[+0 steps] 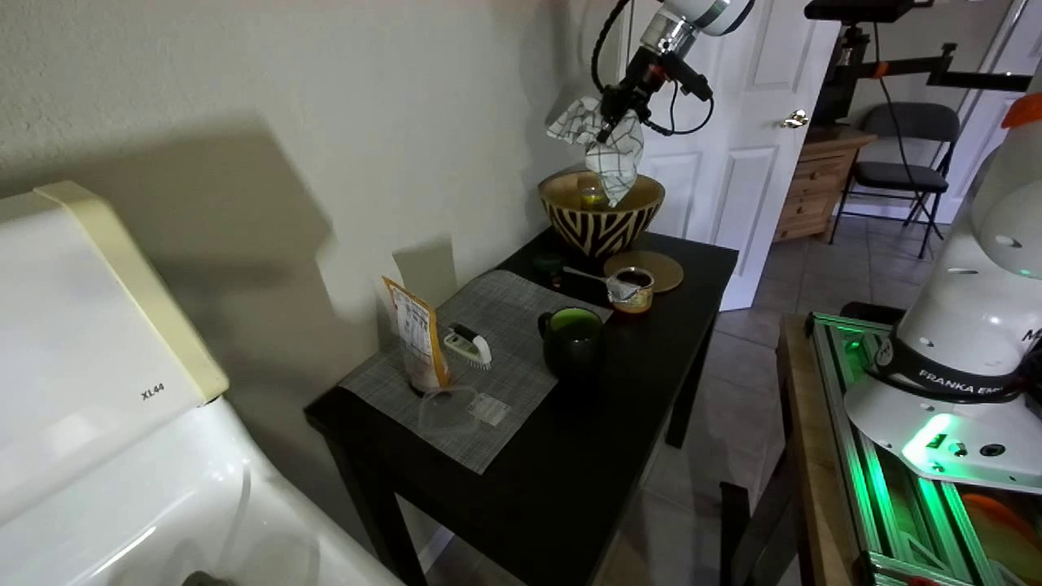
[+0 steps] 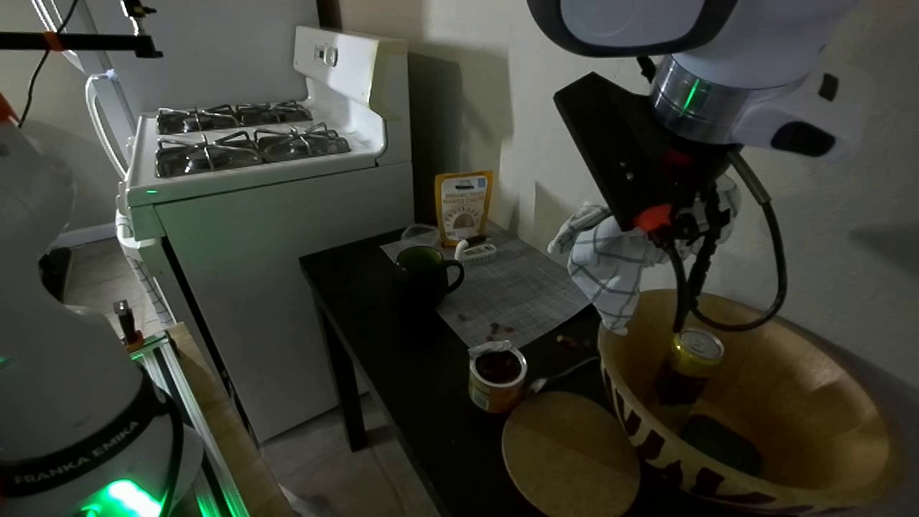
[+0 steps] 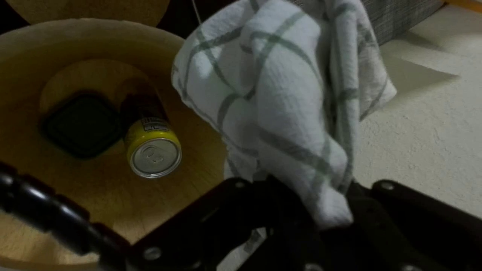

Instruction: Move the cloth and place it in the bowl

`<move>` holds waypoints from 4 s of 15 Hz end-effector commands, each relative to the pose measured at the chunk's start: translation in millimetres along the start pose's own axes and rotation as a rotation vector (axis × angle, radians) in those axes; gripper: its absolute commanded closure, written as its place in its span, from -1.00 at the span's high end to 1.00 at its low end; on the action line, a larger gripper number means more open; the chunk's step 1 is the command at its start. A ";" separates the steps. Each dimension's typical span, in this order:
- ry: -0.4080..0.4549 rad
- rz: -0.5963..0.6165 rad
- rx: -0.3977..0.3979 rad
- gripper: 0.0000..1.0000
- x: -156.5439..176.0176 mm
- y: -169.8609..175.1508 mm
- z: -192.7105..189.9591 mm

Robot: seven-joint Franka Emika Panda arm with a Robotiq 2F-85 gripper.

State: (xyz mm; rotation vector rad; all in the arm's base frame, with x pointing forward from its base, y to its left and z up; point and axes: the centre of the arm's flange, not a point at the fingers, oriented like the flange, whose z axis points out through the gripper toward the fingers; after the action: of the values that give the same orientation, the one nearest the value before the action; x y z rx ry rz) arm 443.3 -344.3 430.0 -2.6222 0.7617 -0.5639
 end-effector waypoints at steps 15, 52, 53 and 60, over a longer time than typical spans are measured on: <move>-0.052 -0.100 -0.296 -0.91 118.9 120.2 34.8; -0.382 -0.406 -0.399 -0.91 70.8 136.5 147.6; -0.388 -0.426 -0.407 -0.91 68.1 136.2 141.2; -0.354 -0.381 -0.448 -0.16 71.7 138.9 114.2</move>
State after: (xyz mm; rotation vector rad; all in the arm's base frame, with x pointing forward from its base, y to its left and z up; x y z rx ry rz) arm 505.7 -478.0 287.3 -3.1682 0.2562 -0.0373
